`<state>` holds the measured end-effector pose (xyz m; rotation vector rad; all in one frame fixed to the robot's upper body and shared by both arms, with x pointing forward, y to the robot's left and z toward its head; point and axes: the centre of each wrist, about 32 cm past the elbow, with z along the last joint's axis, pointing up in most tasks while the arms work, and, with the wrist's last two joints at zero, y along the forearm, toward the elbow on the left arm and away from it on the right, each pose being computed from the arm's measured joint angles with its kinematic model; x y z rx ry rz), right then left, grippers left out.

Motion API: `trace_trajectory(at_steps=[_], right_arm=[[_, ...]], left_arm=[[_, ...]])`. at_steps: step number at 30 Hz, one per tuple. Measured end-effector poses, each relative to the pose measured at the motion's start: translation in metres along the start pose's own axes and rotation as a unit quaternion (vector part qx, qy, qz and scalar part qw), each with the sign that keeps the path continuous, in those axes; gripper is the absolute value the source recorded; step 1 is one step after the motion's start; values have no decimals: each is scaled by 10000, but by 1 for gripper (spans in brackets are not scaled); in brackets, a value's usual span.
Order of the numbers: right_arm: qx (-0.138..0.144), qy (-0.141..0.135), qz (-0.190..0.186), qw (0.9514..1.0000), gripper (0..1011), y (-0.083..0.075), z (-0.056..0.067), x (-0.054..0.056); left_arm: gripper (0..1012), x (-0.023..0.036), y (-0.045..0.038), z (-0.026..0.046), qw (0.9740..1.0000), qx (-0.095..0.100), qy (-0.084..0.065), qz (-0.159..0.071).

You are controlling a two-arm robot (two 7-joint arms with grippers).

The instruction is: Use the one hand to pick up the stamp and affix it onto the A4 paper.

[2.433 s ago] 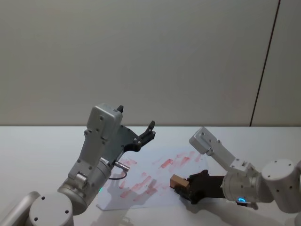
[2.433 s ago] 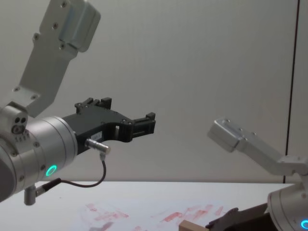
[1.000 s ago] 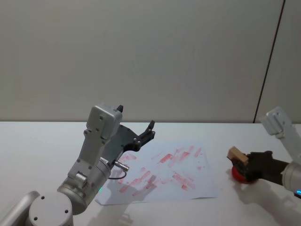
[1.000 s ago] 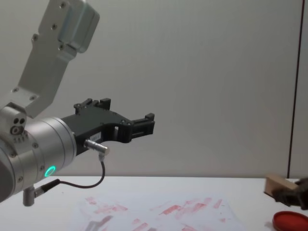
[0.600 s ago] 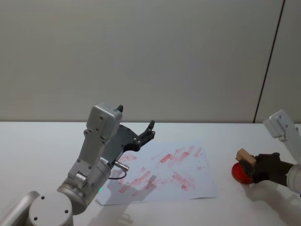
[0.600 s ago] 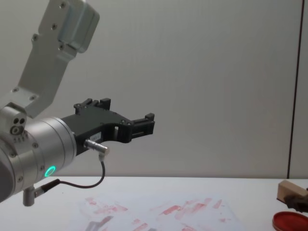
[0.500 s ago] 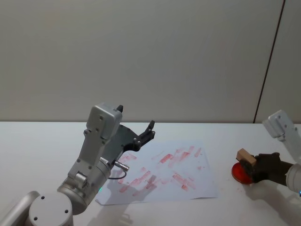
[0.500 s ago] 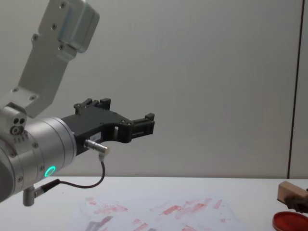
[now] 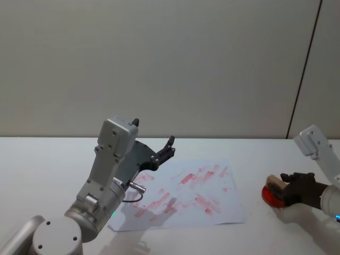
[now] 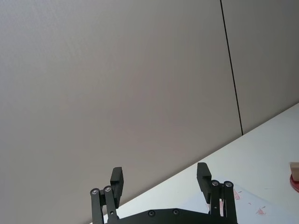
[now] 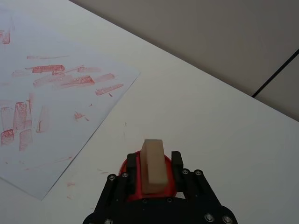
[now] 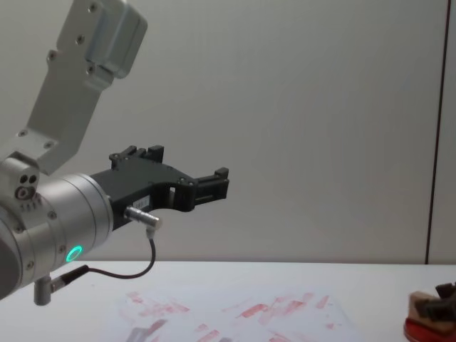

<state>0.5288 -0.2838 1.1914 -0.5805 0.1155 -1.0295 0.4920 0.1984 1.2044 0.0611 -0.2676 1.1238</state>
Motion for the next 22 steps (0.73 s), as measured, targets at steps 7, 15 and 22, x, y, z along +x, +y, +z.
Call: trace_trajectory(at_steps=[7, 15, 22], right_arm=[[-21, 2, -11, 10000, 635, 16, -1, 0], [-36, 3, -17, 10000, 880, 25, -3, 1], [-43, 4, -20, 10000, 1001, 29, -5, 0]], left_arm=[[1003, 0, 0, 0, 10000, 0, 0, 0], [1002, 0, 0, 0, 10000, 0, 0, 0], [1002, 0, 0, 0, 10000, 0, 0, 0]])
